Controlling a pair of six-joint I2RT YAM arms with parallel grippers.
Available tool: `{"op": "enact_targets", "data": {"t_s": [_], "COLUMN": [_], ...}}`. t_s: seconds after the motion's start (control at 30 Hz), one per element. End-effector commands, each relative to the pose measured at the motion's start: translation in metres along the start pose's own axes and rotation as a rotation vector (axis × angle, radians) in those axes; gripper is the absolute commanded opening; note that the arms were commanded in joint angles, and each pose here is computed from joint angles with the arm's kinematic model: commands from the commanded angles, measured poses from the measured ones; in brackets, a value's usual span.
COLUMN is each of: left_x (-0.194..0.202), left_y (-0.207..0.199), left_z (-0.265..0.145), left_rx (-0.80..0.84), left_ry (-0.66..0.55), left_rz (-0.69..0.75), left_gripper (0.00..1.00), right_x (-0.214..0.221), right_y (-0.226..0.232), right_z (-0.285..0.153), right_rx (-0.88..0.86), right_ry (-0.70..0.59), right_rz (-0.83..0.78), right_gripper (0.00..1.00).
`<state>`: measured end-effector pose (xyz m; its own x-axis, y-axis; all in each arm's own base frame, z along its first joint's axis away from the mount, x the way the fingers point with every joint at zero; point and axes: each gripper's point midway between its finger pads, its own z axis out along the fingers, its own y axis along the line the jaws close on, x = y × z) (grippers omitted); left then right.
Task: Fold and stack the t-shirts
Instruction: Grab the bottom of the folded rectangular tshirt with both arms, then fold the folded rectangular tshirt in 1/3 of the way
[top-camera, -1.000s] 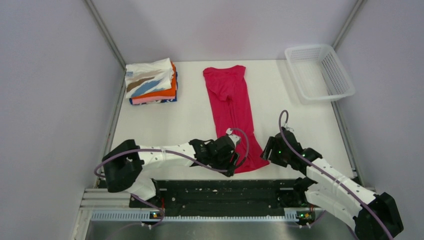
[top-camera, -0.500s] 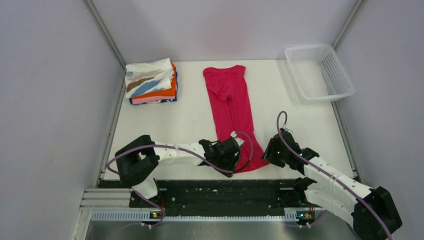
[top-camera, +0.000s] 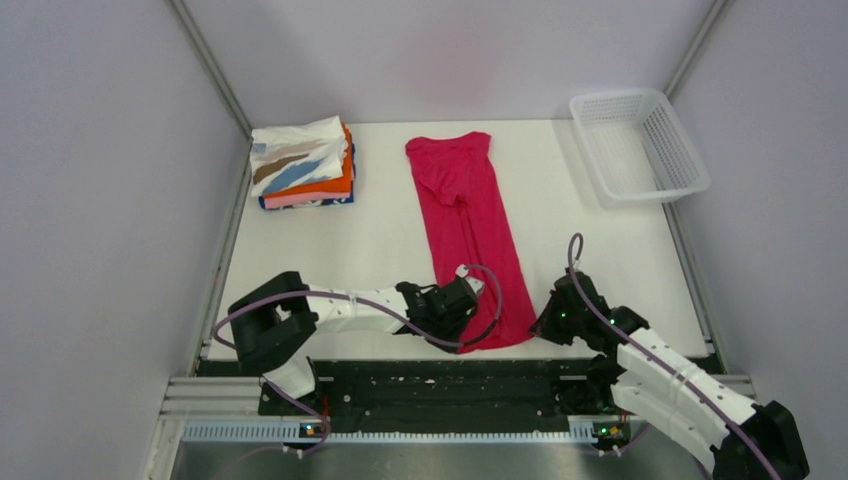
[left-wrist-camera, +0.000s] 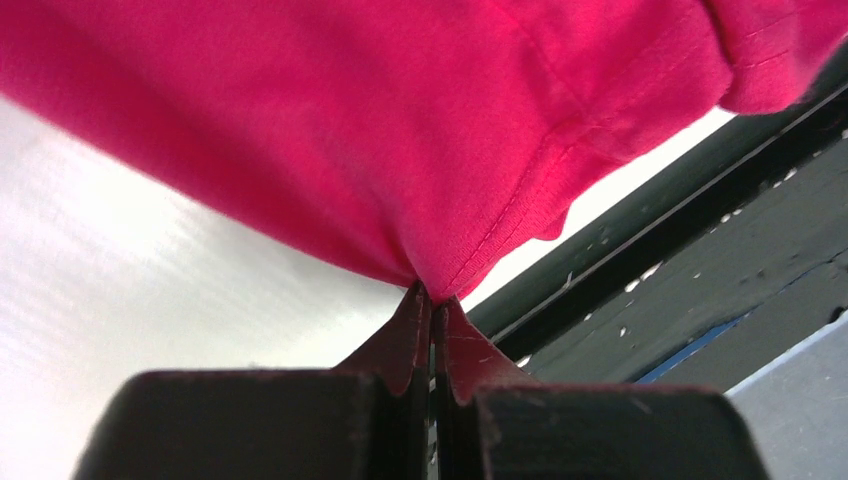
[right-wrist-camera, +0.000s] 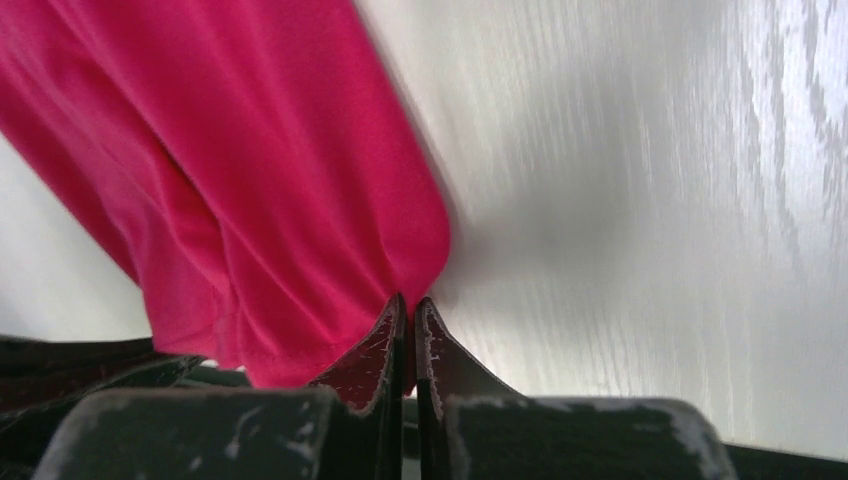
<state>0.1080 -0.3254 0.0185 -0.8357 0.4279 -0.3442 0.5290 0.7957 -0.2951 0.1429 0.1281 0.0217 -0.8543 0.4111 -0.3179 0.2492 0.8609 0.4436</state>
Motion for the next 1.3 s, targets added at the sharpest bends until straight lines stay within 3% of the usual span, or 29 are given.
{"op": "enact_targets", "data": {"t_s": [0.0, 0.3, 0.47, 0.77, 0.93, 1.27], "left_x": [0.037, 0.038, 0.026, -0.032, -0.078, -0.16], "left_y": [0.016, -0.015, -0.013, 0.011, 0.03, 0.09], "left_z": [-0.019, -0.032, -0.042, -0.062, -0.073, -0.086], "left_rx": [-0.062, 0.035, 0.023, 0.093, 0.1, 0.038], "left_ry": [0.071, 0.037, -0.013, -0.121, -0.227, -0.36], "left_rz": [-0.063, -0.103, -0.111, -0.212, -0.241, -0.28], "left_gripper": [0.0, 0.0, 0.0, 0.0, 0.0, 0.0], "right_x": [0.024, 0.039, 0.019, -0.019, -0.067, -0.151], "right_y": [-0.002, 0.005, 0.023, 0.067, 0.099, 0.134], "right_z": [-0.02, -0.025, -0.033, -0.037, -0.03, -0.007], "right_rx": [-0.016, -0.071, -0.111, -0.18, -0.183, -0.174], "right_ry": [0.066, 0.101, 0.034, -0.063, -0.189, -0.269], "right_rz": [0.075, 0.085, 0.047, -0.022, -0.045, -0.084], "right_gripper": [0.0, 0.0, 0.0, 0.0, 0.0, 0.0]}}
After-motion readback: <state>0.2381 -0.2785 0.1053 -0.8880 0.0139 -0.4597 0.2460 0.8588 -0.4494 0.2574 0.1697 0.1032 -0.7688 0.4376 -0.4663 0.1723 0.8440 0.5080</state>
